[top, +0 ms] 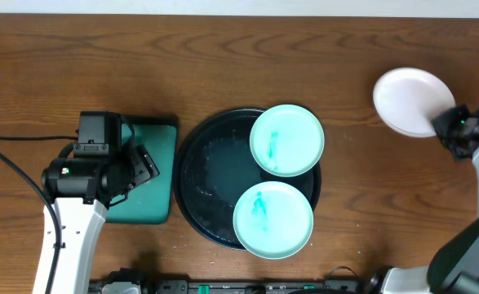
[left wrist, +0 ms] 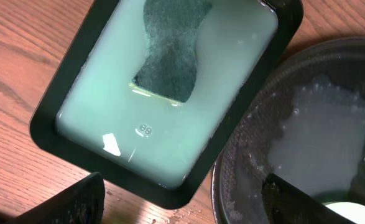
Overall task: Clean dirty plates on tray and stack at the side
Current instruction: 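Carry the white plate right and set it on the table, then move the right gripper back to the upper green plate's rim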
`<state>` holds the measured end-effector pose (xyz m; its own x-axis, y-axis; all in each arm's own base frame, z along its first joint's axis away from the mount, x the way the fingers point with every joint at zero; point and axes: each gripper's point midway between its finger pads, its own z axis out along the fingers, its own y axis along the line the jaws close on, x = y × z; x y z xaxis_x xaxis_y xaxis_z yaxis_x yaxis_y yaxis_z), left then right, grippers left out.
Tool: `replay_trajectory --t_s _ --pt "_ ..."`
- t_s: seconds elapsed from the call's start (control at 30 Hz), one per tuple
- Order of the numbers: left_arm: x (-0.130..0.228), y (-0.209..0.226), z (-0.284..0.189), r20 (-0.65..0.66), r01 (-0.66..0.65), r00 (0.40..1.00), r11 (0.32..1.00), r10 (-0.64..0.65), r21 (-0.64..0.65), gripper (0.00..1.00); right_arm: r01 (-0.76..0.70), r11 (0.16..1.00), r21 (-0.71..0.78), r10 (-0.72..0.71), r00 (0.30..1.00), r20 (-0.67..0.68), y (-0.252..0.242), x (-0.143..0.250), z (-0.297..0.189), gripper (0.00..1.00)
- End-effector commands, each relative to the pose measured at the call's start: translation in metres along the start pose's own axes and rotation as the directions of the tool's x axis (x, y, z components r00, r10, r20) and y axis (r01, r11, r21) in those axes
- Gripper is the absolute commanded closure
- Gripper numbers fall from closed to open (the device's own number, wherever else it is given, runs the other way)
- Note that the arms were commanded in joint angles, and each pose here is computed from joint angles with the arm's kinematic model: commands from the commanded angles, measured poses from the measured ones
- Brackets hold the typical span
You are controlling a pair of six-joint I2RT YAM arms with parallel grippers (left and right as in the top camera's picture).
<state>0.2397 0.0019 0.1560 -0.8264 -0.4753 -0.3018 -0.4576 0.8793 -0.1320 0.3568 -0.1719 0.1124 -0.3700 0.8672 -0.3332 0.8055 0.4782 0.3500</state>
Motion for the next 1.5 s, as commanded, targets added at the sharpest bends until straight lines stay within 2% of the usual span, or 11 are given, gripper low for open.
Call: replay_trajectory --t_s 0.0,0.37,0.5,0.53,0.57,0.7,0.9,1.0,1.07,1.3,1.47 --pt "0.004 0.003 0.002 -0.016 -0.010 1.000 1.000 0.009 -0.014 0.19 0.010 0.999 0.050 -0.008 0.999 -0.032 -0.028 -0.009 0.023 0.99" --pt "0.006 0.004 0.002 -0.026 -0.010 1.000 1.000 0.010 -0.019 0.19 0.006 0.994 0.110 0.006 0.994 -0.111 -0.056 -0.001 0.055 0.94" --pt "0.006 0.004 0.002 -0.025 -0.010 1.000 1.000 0.010 -0.019 0.19 0.009 0.997 0.072 -0.001 0.994 -0.109 -0.048 -0.001 0.045 0.78" --pt "0.006 0.004 0.002 -0.026 -0.010 1.000 1.000 0.010 -0.019 0.19 0.015 0.999 0.053 -0.009 0.994 -0.107 -0.043 -0.002 0.041 0.66" --pt "0.006 0.004 0.002 -0.026 -0.010 1.000 1.000 0.010 -0.019 0.19 0.032 0.999 0.019 -0.030 0.994 -0.106 -0.037 -0.002 0.035 0.60" --pt "0.006 0.004 0.002 -0.025 -0.010 1.000 1.000 0.010 -0.019 0.19 0.128 0.982 -0.136 -0.138 0.988 -0.067 -0.003 -0.004 0.003 0.48" --pt "0.006 0.004 0.002 -0.025 -0.010 1.000 1.000 0.010 -0.019 0.19 0.373 0.824 -0.427 -0.393 0.918 0.043 0.071 0.022 -0.060 0.51" --pt "0.006 0.004 0.002 -0.025 -0.010 1.000 1.000 0.010 -0.019 0.19 0.450 0.746 -0.491 -0.489 0.871 0.054 0.097 0.048 -0.069 0.50" --pt "0.006 0.004 0.002 -0.025 -0.010 1.000 1.000 0.010 -0.019 0.19 0.490 0.703 -0.515 -0.557 0.830 0.028 0.110 0.075 -0.065 0.42" --pt "0.006 0.004 0.002 -0.026 -0.010 1.000 1.000 0.010 -0.019 0.19 0.594 0.550 -0.588 -0.745 0.667 -0.024 0.144 0.153 -0.039 0.49" --pt "0.006 0.004 0.002 -0.026 -0.010 1.000 1.000 0.010 -0.019 0.19 0.598 0.516 -0.613 -0.789 0.611 -0.069 0.157 0.190 -0.010 0.49"
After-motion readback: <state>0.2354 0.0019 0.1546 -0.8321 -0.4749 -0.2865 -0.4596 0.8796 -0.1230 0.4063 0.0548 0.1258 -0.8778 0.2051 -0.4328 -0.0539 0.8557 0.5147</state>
